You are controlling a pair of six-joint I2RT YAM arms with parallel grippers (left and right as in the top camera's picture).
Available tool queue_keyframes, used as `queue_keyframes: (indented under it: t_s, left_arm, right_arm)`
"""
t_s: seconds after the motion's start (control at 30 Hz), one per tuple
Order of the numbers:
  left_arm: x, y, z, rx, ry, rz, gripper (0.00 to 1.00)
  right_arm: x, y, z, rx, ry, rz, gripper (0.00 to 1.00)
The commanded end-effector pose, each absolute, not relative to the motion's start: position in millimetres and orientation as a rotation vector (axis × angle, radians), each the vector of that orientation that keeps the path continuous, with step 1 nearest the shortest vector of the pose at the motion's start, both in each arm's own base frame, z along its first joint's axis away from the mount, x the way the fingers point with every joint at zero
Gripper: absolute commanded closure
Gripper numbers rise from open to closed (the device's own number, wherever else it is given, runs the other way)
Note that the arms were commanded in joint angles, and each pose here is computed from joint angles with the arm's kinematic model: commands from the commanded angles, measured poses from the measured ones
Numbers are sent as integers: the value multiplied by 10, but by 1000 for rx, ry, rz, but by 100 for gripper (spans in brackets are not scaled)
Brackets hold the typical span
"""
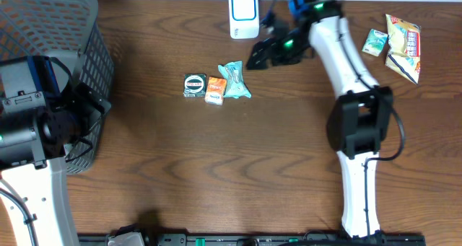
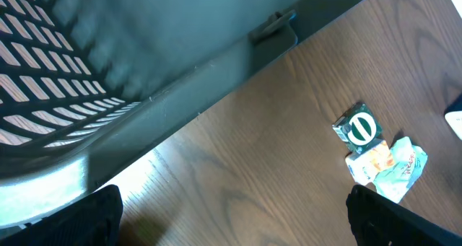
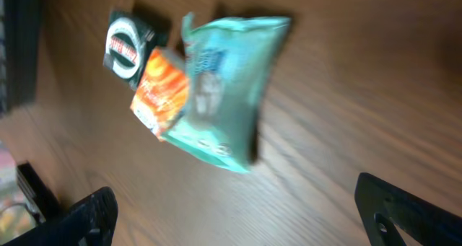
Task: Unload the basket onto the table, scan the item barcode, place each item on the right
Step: 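Reach the right gripper back to the green wipes pack, then grasp the green wipes pack with the right gripper and lift it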
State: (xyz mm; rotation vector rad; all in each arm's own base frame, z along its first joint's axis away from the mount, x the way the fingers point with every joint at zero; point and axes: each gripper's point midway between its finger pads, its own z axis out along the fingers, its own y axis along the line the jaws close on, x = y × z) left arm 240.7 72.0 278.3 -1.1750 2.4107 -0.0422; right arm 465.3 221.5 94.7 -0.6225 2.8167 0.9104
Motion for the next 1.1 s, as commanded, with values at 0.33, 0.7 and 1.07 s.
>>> queue_keyframes:
  t_s: [0.33,0.7,1.07]
  left_arm:
    - [2395,741,2825,-1183,2392,-37,2]
    - [2395,741,2825,-1183,2392,-37,2]
    - [2395,741,2825,-1183,2392,-37,2]
  right_arm:
    - [4566,2868,457,-456,2881,390,1]
    - [4528,2989,480,-397,2893,483,1]
    - [4680,2690,414,-282,2867,178,41]
